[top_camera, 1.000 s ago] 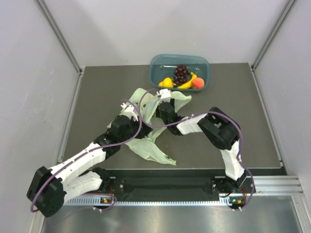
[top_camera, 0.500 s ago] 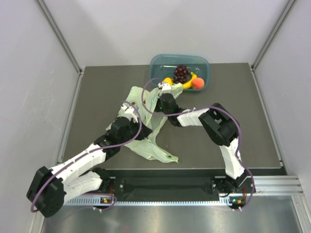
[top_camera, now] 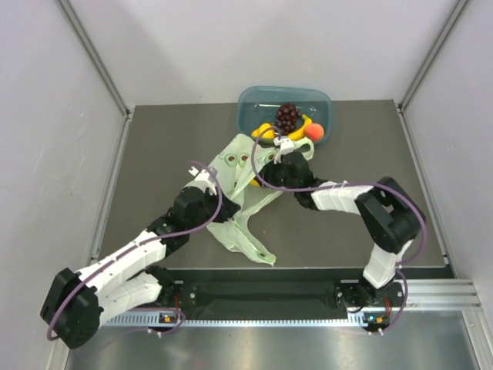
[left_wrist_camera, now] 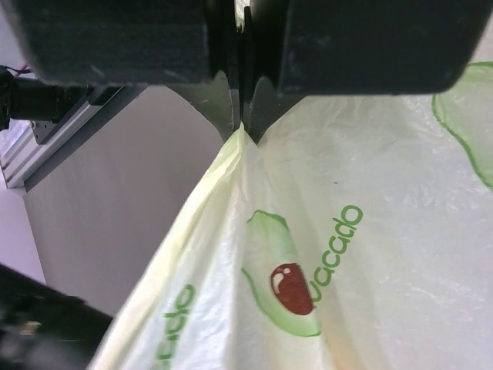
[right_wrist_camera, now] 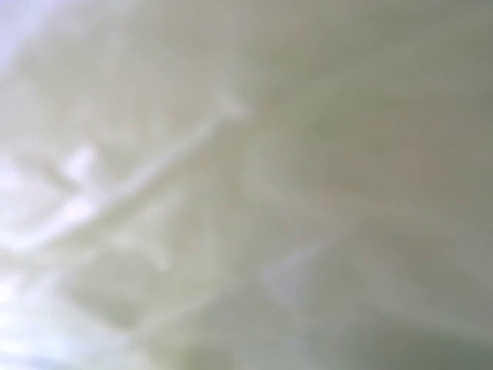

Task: Untie the knot of the plastic bag and take out the fruit

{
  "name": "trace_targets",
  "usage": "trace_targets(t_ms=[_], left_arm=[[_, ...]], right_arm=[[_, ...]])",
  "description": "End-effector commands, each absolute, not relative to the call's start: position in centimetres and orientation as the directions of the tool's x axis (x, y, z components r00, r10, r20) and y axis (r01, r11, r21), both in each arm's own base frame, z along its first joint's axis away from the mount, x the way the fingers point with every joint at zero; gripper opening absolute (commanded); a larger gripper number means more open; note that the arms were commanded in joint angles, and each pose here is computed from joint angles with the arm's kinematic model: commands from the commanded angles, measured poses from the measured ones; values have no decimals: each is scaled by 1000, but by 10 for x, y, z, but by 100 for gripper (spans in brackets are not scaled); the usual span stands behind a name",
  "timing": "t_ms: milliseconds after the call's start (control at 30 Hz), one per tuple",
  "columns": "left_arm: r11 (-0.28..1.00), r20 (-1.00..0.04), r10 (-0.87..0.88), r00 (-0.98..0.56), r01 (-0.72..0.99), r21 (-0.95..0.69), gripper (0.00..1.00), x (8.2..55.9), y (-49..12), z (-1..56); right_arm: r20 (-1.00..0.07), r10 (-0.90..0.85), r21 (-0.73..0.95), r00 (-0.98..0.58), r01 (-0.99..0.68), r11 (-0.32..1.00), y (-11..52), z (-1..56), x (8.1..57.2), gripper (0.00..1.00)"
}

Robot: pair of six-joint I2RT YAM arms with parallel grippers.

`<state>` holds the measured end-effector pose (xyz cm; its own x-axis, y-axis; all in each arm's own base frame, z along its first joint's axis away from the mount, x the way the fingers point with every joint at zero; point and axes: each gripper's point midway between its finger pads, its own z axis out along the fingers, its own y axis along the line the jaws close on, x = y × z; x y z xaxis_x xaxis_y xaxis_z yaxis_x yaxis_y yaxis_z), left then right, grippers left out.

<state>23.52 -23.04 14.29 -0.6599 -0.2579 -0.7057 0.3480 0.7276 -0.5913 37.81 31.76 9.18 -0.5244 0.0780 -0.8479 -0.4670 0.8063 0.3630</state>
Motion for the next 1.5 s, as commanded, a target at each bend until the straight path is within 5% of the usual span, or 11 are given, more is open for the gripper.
trace_targets(t_ms=[0,267,400,533,767,1133,1400,1467], left_arm=[[725,-721,-301,-625,341,-598,0,243,-230,158],[748,-696,-355,-625,258,-612,0,260,-230,153],[792,-713,-386,-586,185,-581,0,276,-220,154],[826,-732,-387,-560,142,-545,0,285,-211,159],[829,-738,-352,-576,173,-531,0,277,-211,166],[873,-713,-317,-626,102,-477,0,264,-193,137],[880,-726,-340,-597,69,-469,0,265,-184,142],[877,-732,-344,-588,77,-474,0,267,-185,147]], right_arm=[[-864,67,394,-498,-589,706,323,144,355,0],[-770,-181,537,-612,-775,333,331,169,264,0],[-745,-297,508,-597,-797,325,314,166,242,0],[-743,-304,435,-596,-776,457,296,156,252,0],[-791,-256,390,-556,-780,489,318,157,243,48],[-855,-116,305,-505,-671,675,360,147,289,67],[-917,-93,200,-389,-648,735,389,137,323,100],[-931,-92,180,-354,-662,728,395,132,328,100]])
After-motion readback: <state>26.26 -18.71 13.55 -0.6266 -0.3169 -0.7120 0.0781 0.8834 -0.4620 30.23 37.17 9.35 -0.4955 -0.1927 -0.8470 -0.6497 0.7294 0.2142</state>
